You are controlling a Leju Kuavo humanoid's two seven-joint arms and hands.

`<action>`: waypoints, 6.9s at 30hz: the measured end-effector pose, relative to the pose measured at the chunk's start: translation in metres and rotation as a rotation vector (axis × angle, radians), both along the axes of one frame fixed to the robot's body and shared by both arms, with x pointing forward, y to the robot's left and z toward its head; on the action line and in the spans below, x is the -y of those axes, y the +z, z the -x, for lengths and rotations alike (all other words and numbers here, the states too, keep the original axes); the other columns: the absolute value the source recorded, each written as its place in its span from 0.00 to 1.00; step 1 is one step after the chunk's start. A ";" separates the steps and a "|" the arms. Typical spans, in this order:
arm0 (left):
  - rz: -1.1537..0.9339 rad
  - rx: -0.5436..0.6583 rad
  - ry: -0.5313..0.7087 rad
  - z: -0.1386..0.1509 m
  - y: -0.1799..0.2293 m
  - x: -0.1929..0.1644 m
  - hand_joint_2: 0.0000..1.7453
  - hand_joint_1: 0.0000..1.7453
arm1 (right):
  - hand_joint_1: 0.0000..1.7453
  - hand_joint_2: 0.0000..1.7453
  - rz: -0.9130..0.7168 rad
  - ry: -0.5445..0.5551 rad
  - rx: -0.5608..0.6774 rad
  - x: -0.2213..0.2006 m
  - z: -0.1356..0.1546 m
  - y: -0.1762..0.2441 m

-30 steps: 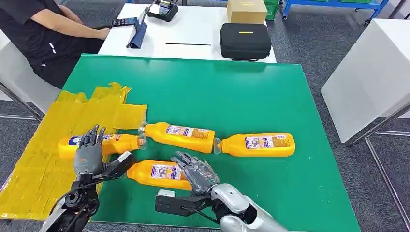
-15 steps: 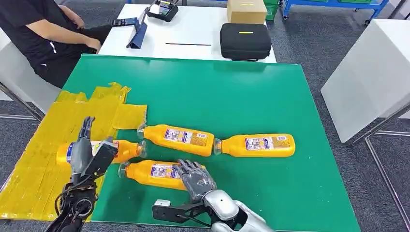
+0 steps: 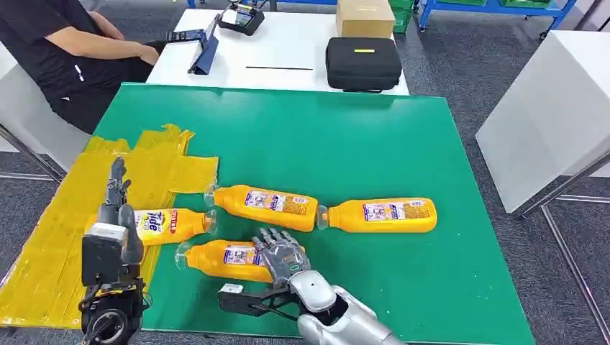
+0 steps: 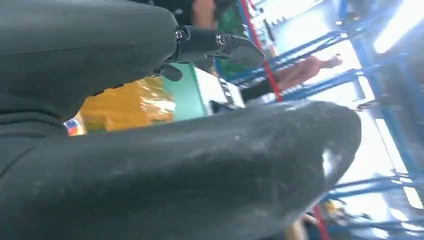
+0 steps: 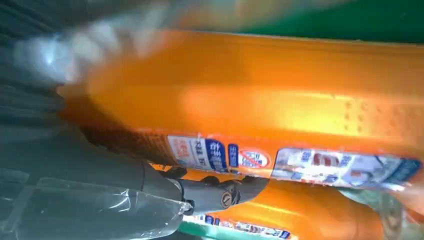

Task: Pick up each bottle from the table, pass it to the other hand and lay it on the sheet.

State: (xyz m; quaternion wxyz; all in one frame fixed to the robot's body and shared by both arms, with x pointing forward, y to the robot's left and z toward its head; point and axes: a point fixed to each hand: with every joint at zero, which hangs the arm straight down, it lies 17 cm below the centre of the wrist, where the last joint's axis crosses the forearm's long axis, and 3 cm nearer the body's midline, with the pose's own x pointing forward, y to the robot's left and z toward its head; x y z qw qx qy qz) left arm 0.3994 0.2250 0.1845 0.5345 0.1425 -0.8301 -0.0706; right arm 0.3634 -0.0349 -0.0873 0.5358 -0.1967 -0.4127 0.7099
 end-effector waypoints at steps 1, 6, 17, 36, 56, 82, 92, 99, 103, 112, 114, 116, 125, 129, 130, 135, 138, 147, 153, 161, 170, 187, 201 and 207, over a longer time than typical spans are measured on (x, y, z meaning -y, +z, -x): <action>0.015 0.008 -0.006 0.002 0.004 0.002 0.00 0.00 | 1.00 1.00 0.018 -0.005 -0.003 0.003 0.000 -0.004; 0.077 0.034 -0.028 0.006 0.018 0.007 0.00 0.00 | 1.00 1.00 0.071 -0.023 -0.016 0.012 -0.002 -0.015; 0.255 -0.047 -0.078 0.003 0.011 0.008 0.00 0.00 | 1.00 1.00 0.078 -0.060 -0.008 0.016 -0.007 -0.016; 0.564 -0.237 -0.121 0.000 -0.028 -0.010 1.00 0.00 | 1.00 1.00 -0.731 -0.336 -0.176 -0.011 -0.015 0.056; 0.898 -0.326 -0.228 0.019 -0.055 0.001 1.00 0.00 | 1.00 1.00 -1.260 -0.331 0.247 0.051 -0.024 0.230; 0.902 -0.268 -0.655 0.038 0.037 0.122 1.00 0.00 | 1.00 1.00 -0.913 -0.174 0.268 -0.031 -0.042 0.206; 0.908 -0.265 -0.591 0.023 0.040 0.116 1.00 0.00 | 1.00 1.00 -0.713 0.033 0.406 -0.075 -0.034 0.219; 0.898 -0.225 -0.474 0.010 0.028 0.089 1.00 0.00 | 1.00 1.00 -0.574 0.153 0.452 -0.110 -0.031 0.214; 0.880 -0.220 -0.414 0.010 0.018 0.078 1.00 0.00 | 1.00 1.00 -0.545 0.190 0.449 -0.122 -0.030 0.212; 0.865 -0.217 -0.331 0.013 0.007 0.069 1.00 1.00 | 1.00 1.00 -0.535 0.213 0.417 -0.134 -0.031 0.210; 0.862 -0.211 -0.312 0.014 0.005 0.065 1.00 1.00 | 1.00 1.00 -0.532 0.213 0.408 -0.136 -0.031 0.208; 0.859 -0.209 -0.303 0.014 0.003 0.063 1.00 1.00 | 1.00 1.00 -0.530 0.198 0.394 -0.135 -0.031 0.205; 0.840 -0.186 -0.276 0.011 0.007 0.057 1.00 1.00 | 0.00 1.00 -0.561 0.087 0.337 -0.129 -0.037 0.196; 0.721 -0.135 -0.258 0.007 0.020 0.057 1.00 1.00 | 0.00 0.00 -0.597 -0.014 0.307 -0.112 -0.045 0.187; 0.655 -0.107 -0.247 0.005 0.027 0.057 1.00 1.00 | 0.00 0.00 -0.595 -0.062 0.300 -0.101 -0.048 0.180; 0.513 -0.045 -0.226 -0.003 0.044 0.051 1.00 1.00 | 0.00 0.00 -0.578 -0.177 0.266 -0.063 -0.048 0.151; 0.270 0.026 -0.112 -0.006 0.054 0.041 1.00 1.00 | 0.00 0.00 -0.583 -0.246 0.253 -0.044 -0.051 0.141; -0.513 0.182 0.257 -0.041 0.072 0.007 1.00 1.00 | 0.00 0.00 -0.652 -0.431 0.265 0.050 -0.060 0.124; -0.939 0.041 0.376 -0.088 0.012 -0.008 1.00 1.00 | 0.00 0.00 -0.692 -0.403 0.255 0.055 -0.048 0.132; -1.130 -0.117 0.345 -0.115 -0.054 -0.019 1.00 0.48 | 0.00 0.00 -0.725 -0.389 0.247 0.055 -0.039 0.143; -1.279 -0.276 0.323 -0.117 -0.113 -0.038 0.00 0.00 | 0.00 0.00 -0.732 -0.368 0.231 0.051 -0.032 0.146; -1.317 -0.363 0.360 -0.108 -0.129 -0.062 0.00 0.00 | 0.00 1.00 -0.661 -0.346 0.240 0.057 -0.032 0.147; 0.523 -0.209 -0.014 -0.047 -0.017 -0.003 0.00 0.00 | 0.00 1.00 -0.321 -0.343 0.438 0.098 -0.089 0.161; 0.608 -0.162 -0.091 -0.025 0.002 0.010 0.00 0.00 | 0.00 1.00 -0.242 -0.312 0.402 0.091 -0.106 0.151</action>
